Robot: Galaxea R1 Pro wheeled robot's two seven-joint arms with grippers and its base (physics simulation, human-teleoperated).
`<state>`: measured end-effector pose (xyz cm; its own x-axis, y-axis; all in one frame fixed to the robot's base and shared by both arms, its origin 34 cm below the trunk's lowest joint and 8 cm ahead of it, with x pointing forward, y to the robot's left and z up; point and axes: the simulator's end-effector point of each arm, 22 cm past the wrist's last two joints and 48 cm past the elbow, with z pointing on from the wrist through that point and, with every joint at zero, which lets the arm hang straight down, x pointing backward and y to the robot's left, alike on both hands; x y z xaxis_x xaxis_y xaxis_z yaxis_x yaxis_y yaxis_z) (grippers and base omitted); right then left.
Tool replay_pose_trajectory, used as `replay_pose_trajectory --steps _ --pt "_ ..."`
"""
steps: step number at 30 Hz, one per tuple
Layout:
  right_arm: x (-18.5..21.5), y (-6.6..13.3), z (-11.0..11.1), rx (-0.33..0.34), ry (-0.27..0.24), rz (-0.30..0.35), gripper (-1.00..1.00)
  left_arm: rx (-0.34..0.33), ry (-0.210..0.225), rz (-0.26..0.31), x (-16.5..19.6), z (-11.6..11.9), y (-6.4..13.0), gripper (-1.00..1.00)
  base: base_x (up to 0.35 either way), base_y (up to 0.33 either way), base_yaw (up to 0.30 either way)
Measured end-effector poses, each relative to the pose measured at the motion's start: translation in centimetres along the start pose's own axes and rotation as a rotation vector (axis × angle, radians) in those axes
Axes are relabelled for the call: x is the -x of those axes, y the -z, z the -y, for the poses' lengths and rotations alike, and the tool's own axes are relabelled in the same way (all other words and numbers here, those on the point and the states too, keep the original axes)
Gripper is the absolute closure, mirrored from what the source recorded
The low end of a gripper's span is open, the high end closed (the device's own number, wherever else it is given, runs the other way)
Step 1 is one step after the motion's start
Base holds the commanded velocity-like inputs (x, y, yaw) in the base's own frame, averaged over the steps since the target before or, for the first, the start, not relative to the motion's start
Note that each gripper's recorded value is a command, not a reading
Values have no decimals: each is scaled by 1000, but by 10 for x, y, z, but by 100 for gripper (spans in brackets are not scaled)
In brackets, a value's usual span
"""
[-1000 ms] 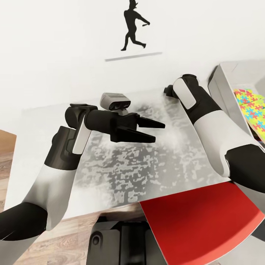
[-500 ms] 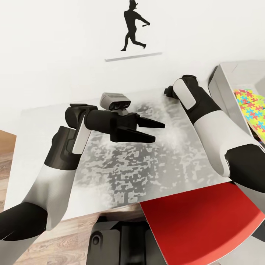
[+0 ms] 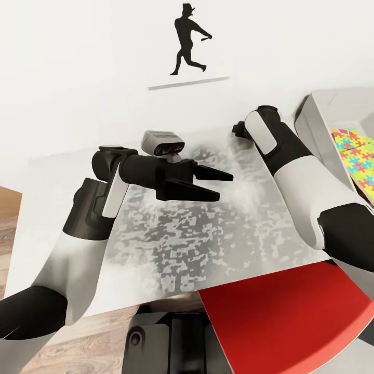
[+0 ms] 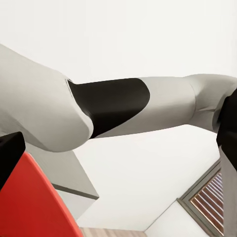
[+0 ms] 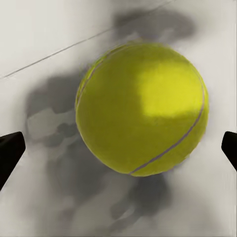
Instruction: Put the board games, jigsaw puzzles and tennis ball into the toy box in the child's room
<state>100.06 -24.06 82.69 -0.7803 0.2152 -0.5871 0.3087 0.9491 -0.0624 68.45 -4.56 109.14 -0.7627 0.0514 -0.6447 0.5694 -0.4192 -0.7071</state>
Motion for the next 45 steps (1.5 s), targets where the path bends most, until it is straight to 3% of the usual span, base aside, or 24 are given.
replay_pose_trajectory --steps 45 --pt "0 -7 12 -40 -15 -14 -100 1 0 0 0 0 0 -100 14 0 0"
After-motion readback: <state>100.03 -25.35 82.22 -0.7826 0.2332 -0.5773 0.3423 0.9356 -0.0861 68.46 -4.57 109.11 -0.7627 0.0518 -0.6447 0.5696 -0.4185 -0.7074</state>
